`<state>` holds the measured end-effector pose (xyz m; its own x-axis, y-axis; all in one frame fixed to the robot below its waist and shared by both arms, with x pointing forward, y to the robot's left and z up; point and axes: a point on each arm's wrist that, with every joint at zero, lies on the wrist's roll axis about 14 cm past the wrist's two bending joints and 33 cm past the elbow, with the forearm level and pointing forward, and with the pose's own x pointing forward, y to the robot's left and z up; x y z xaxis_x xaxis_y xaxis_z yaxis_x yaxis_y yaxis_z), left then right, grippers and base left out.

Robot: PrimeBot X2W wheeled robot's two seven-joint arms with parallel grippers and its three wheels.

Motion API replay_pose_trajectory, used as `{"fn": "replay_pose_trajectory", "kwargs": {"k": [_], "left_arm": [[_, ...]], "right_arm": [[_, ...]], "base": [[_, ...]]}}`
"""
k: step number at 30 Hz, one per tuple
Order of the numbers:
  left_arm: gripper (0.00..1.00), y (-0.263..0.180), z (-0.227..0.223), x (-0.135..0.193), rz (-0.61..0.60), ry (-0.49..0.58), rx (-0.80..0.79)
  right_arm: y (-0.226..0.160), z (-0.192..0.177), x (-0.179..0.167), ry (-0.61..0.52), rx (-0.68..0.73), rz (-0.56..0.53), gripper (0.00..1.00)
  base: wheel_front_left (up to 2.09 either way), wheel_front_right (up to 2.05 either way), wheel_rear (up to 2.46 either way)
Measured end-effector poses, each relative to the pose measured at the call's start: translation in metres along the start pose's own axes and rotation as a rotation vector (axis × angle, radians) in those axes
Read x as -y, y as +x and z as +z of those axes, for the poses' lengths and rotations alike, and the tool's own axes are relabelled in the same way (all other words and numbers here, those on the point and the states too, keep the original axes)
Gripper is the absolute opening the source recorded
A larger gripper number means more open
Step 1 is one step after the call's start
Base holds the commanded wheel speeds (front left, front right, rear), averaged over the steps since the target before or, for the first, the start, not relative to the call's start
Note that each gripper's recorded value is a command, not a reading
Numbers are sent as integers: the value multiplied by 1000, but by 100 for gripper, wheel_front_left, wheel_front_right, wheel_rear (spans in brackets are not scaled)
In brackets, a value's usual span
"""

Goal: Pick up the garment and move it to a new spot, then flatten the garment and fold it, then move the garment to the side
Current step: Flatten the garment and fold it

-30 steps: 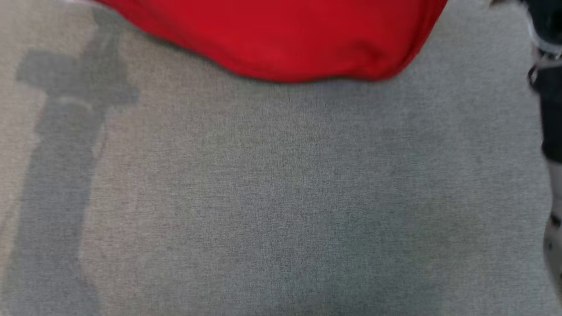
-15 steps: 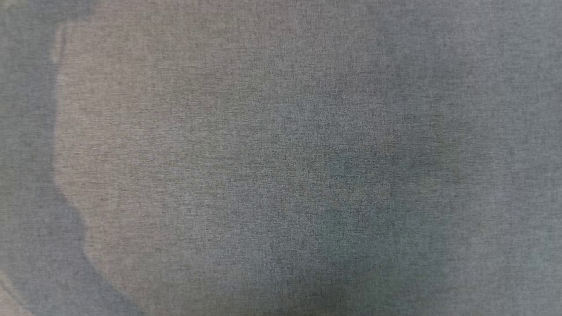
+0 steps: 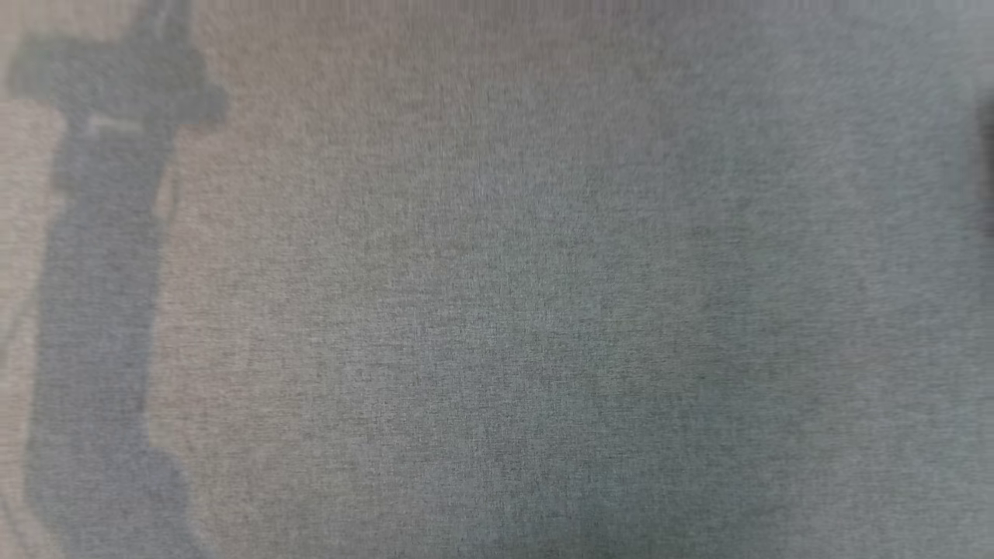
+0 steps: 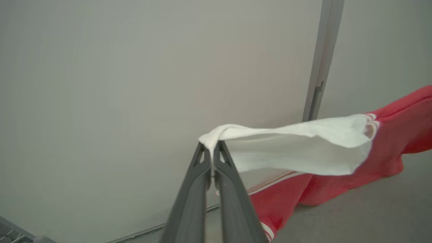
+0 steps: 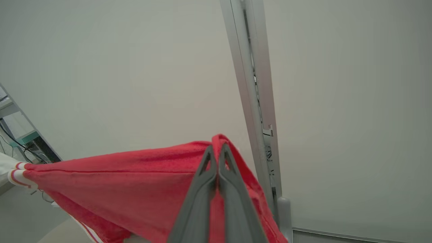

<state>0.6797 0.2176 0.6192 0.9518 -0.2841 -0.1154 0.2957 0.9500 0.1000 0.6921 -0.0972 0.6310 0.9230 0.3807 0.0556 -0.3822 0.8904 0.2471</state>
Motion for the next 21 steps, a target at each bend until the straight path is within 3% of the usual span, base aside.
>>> {"fn": "replay_pose_trajectory", "kwargs": {"k": [8,21], "left_arm": [[0,-62,-58,33,-97,-38,-267],[0,-223,-136,98,-295,-74,-715]], "right_arm": [[-66,-45,5,2,-213,-24,0],[-215,-115,-28,90,-527,24,0]], "base": [[0,0,0],[0,0,0]]}}
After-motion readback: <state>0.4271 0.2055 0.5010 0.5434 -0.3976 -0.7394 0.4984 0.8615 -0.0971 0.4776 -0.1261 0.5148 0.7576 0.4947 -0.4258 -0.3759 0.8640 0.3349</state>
